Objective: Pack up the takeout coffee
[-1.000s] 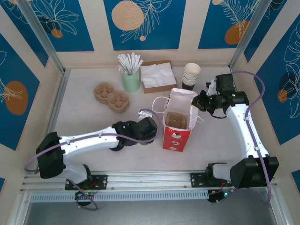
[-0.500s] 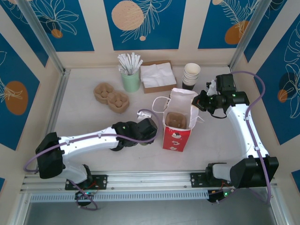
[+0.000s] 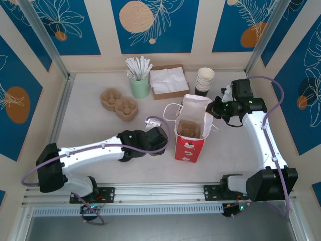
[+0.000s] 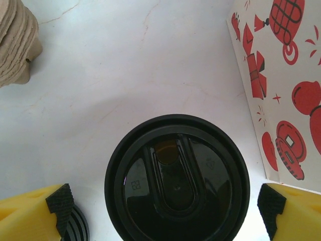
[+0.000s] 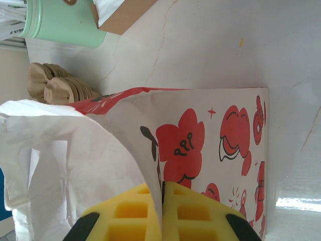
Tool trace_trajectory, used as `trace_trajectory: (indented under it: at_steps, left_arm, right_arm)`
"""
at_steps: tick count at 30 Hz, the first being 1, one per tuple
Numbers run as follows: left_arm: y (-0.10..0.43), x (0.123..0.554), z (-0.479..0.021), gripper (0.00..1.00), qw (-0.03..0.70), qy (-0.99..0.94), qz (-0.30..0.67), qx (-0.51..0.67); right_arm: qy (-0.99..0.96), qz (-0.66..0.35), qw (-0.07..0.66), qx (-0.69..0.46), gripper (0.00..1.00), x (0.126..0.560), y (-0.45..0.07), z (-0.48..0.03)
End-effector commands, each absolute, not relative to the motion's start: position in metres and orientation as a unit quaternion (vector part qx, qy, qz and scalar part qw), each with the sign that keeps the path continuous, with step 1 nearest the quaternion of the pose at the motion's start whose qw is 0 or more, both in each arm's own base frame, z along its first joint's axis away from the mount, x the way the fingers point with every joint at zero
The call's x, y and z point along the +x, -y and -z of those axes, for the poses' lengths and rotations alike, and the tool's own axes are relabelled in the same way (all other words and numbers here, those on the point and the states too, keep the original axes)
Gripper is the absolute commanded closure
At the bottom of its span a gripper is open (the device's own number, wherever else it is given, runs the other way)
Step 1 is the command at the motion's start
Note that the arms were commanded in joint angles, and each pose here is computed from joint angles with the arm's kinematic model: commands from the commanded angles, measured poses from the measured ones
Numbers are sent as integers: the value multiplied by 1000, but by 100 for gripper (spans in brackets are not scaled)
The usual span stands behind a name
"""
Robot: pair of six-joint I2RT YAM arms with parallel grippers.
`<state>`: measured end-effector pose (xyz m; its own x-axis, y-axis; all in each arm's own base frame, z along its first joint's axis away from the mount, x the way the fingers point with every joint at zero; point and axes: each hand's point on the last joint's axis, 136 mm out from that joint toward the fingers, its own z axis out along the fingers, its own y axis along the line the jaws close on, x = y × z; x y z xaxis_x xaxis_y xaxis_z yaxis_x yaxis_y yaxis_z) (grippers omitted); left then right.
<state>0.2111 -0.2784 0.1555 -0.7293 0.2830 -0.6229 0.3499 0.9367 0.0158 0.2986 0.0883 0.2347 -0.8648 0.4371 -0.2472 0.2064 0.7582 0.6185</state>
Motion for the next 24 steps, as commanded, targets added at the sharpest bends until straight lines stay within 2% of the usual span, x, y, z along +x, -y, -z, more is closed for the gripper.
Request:
trace_trajectory:
  at_steps: [1,24]
  left_arm:
    - [280,208,-152,3,318,-932,42,167]
    - [282,203,-133,20,297,-940,35,161]
  right_arm:
    - [-917,-307,190,168,93,292,-89,-238]
    - [-913,-313,193,175,93,288,-82,-237]
